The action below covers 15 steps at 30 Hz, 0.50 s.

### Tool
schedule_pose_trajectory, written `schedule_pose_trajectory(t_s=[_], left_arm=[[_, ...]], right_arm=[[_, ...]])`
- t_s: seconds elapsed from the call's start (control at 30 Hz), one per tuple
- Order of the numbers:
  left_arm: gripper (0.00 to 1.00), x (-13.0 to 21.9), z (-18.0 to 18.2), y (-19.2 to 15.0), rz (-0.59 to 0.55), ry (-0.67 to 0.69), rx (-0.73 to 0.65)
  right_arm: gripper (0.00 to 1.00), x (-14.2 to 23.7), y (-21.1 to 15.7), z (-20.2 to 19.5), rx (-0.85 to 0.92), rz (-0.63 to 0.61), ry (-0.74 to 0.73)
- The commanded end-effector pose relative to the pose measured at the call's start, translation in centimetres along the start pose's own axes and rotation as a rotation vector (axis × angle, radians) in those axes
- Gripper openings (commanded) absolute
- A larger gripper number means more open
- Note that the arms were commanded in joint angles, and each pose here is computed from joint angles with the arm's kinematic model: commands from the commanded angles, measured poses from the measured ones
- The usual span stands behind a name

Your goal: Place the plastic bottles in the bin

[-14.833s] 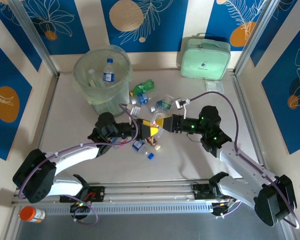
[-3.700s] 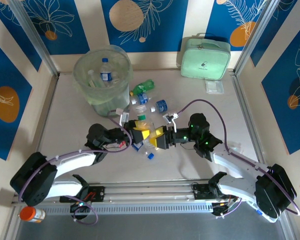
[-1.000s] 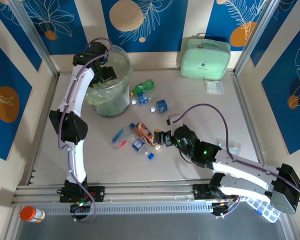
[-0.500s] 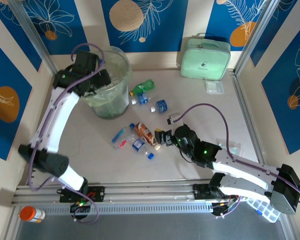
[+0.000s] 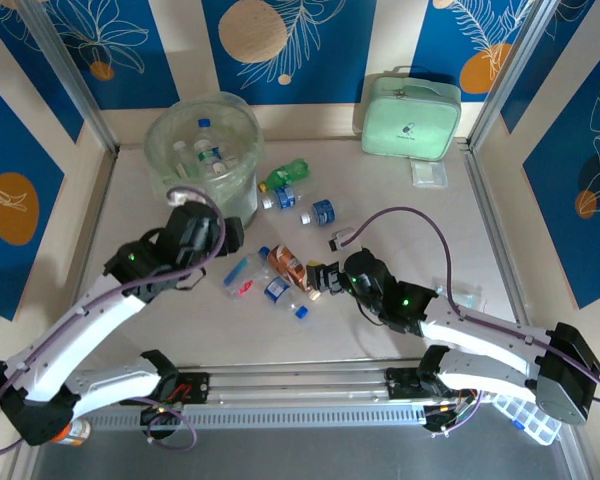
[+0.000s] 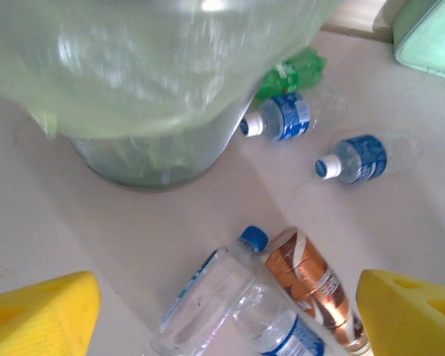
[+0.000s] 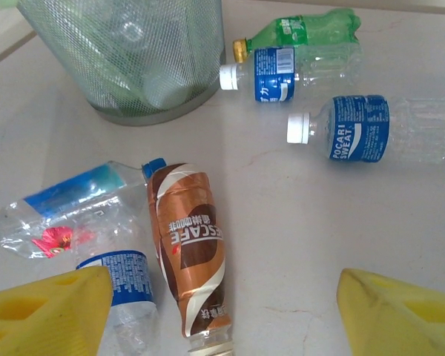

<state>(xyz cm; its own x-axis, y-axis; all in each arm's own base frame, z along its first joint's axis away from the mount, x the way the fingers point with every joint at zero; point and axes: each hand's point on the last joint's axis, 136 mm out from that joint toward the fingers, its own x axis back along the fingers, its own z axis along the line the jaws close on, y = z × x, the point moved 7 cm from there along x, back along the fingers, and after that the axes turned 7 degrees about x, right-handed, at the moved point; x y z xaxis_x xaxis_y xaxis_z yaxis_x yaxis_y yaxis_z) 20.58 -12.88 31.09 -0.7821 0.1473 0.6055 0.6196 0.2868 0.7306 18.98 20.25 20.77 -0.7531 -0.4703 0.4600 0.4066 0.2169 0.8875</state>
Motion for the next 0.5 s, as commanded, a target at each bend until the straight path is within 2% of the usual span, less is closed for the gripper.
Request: schedule_pose_trajectory(t_s=[0.0,0.2,0.33,0.47], left_arm=[[0.89,0.0,-0.2,-0.1,-0.131,-0.091,0.004],[0.88,-2.4,1.4,-3.3,-0.163,-0.113,-0.012],[0.88,-3.1,1.8,-4.4,-0.174,-0.147,0.003],[0.88,-3.3,2.7,-5.0,-0.191,-0.113,0.029]], right_arm=[[0.80,0.0,1.7,0.6,0.006,-0.041,0.035],[0.80,-1.0,1.4,1.5,0.046,0.002,0.055],[0.80,-2.1,1.0,2.5,0.078,0.049,0.091],[0.80,-3.3,0.6,3.6,0.116,0.117,0.123]])
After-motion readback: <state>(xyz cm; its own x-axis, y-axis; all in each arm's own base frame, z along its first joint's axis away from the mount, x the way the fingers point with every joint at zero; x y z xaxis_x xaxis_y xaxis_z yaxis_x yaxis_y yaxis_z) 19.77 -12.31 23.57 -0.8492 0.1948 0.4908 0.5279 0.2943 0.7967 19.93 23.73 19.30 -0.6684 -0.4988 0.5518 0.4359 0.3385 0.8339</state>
